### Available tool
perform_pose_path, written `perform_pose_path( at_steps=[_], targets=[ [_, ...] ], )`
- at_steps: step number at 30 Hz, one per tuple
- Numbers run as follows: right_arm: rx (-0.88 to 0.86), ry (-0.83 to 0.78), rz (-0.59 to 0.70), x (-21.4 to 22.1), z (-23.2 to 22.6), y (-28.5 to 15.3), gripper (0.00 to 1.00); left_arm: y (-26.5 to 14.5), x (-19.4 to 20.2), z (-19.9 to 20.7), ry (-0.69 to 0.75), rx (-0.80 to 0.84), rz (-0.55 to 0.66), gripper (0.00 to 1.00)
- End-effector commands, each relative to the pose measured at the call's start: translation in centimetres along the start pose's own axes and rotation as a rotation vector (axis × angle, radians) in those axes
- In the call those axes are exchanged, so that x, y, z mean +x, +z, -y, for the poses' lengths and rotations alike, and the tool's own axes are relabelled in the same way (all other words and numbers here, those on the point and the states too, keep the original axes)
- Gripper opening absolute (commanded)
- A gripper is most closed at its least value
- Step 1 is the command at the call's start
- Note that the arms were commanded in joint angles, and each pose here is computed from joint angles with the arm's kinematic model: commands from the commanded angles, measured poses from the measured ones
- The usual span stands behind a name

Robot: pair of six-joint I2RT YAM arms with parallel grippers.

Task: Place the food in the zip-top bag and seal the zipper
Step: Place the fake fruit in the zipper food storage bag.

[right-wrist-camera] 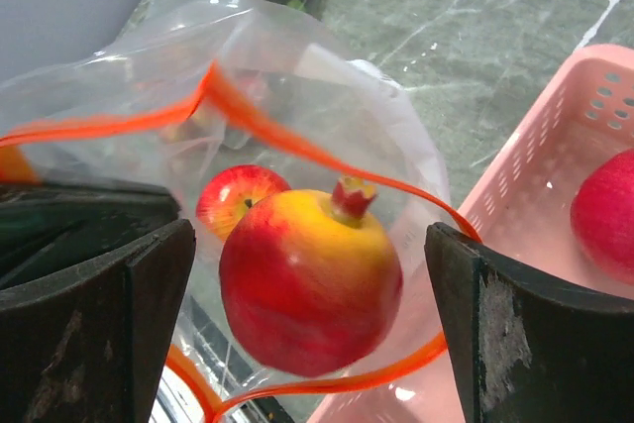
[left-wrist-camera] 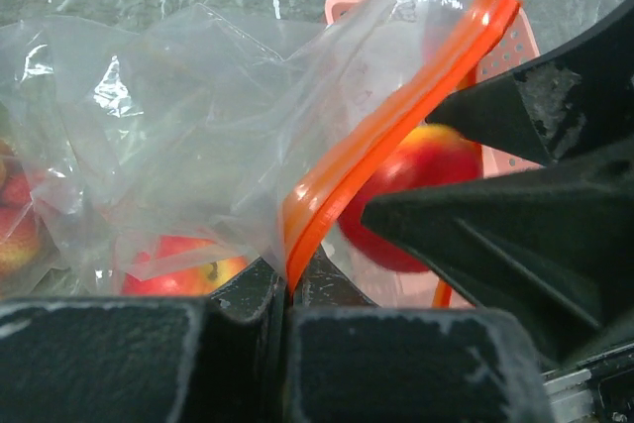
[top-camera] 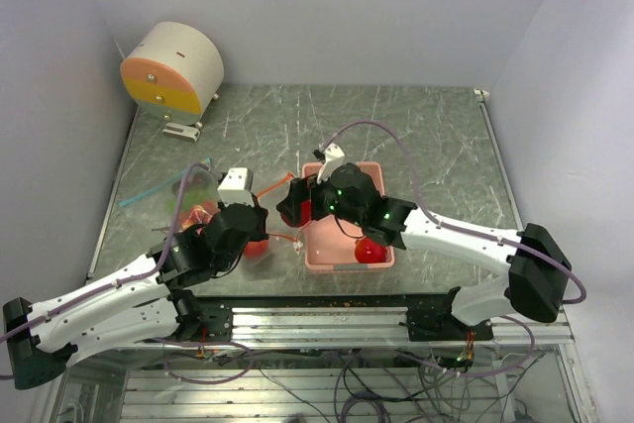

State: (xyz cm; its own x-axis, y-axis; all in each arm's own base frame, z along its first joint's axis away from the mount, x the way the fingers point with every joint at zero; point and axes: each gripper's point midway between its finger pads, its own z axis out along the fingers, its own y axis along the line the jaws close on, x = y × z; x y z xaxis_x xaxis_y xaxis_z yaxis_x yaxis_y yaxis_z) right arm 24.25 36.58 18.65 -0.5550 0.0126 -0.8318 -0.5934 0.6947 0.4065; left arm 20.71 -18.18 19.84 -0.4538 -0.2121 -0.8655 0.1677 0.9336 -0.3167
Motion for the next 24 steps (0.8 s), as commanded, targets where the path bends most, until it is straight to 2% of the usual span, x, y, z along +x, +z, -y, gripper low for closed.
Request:
perform_pose_path(
  at_steps=[1,7,10,12,14,24],
  targets=[
    [0.02,-0.07,0.089,-2.9,-1.4,-1.8,1.0,0.2,-0.1,-0.2,-0.003,-0.011,0.013,0.07],
    [-0.034,-0.083,0.167,-5.2,-2.7,-6.2,1.0,0.6,0.6,-0.4,-0.004,-0.02,0.001,0.07],
    [0.095,-0.05,0.218,-6.0,-0.1,-8.0,0.99,0.6,0.7,-0.3,-0.002,-0.018,0.0,0.07],
    [0.257,-0.019,0.223,-5.6,3.3,-8.5,0.97,0.6,0.6,-0.3,0.0,-0.018,-0.001,0.07],
    [0.393,0.024,0.154,-4.3,6.8,-8.1,0.96,0.5,0.5,-0.3,-0.001,-0.021,0.0,0.07],
    [0.599,0.04,0.004,-0.6,12.9,-2.9,1.0,-0.2,0.1,-0.9,-0.01,-0.018,0.013,0.07]
  ],
)
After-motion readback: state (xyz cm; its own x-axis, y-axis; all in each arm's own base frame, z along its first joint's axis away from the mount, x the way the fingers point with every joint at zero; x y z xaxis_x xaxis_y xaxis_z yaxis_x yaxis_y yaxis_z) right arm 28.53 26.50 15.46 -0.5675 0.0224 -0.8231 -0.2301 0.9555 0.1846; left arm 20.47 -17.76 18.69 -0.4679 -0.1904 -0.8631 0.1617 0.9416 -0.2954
